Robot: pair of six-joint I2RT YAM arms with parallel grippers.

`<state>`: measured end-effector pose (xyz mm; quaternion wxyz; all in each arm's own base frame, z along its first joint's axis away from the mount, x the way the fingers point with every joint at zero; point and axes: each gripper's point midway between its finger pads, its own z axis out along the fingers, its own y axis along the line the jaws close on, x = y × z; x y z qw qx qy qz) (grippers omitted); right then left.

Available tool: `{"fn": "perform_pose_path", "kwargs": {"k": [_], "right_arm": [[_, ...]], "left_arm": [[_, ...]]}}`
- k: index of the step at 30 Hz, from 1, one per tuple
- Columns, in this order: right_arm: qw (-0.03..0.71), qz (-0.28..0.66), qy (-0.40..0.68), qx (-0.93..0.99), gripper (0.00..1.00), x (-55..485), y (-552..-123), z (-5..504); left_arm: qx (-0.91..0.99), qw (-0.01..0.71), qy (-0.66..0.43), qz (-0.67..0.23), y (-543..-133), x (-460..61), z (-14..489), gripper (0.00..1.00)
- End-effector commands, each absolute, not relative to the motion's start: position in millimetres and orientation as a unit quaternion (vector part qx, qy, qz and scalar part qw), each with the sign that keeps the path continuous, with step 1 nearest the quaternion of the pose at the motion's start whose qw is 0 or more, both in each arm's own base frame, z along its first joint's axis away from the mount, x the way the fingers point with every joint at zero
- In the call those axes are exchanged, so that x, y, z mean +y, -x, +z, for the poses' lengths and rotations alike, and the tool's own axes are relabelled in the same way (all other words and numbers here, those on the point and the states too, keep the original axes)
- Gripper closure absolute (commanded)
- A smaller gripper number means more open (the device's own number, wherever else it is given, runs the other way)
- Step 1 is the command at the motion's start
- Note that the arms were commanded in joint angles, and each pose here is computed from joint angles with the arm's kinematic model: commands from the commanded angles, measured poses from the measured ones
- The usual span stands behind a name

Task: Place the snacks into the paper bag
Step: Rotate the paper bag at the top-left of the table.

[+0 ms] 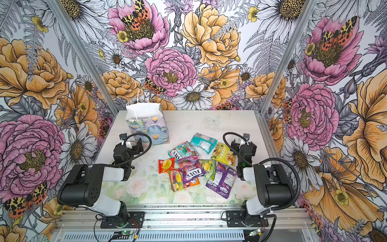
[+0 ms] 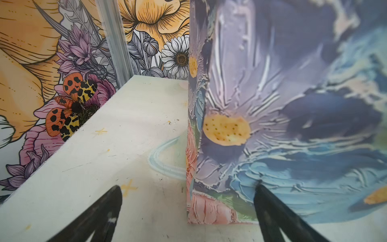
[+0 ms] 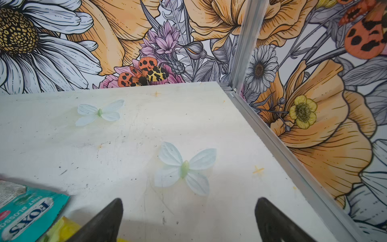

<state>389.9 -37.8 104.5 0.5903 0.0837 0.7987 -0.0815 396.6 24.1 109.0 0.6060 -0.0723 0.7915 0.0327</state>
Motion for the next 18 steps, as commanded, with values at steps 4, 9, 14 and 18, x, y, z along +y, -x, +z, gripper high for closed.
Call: {"fn": "perform_pose_path", "kwargs": {"k": [4,9,14,18], "right_arm": [[0.603,-0.079,-0.079,0.79,0.0,-37.3,-397.6,112.9],[0.604,-0.079,-0.079,0.789,0.0,-37.3,-398.0,113.8],[0.604,-0.078,-0.079,0.789,0.0,-36.8,-398.0,113.4],[0.604,-0.079,-0.079,0.789,0.0,-37.4,-398.2,113.7]], "left_arm": [[0.782,0.618,0.065,0.037,-402.7,22.1,118.2,0.01],[0.783,0.618,0.065,0.036,-402.9,22.4,118.1,0.01],[0.784,0.617,0.066,0.027,-403.0,23.3,117.8,0.01],[0.783,0.618,0.066,0.027,-403.3,23.6,118.4,0.01]]}}
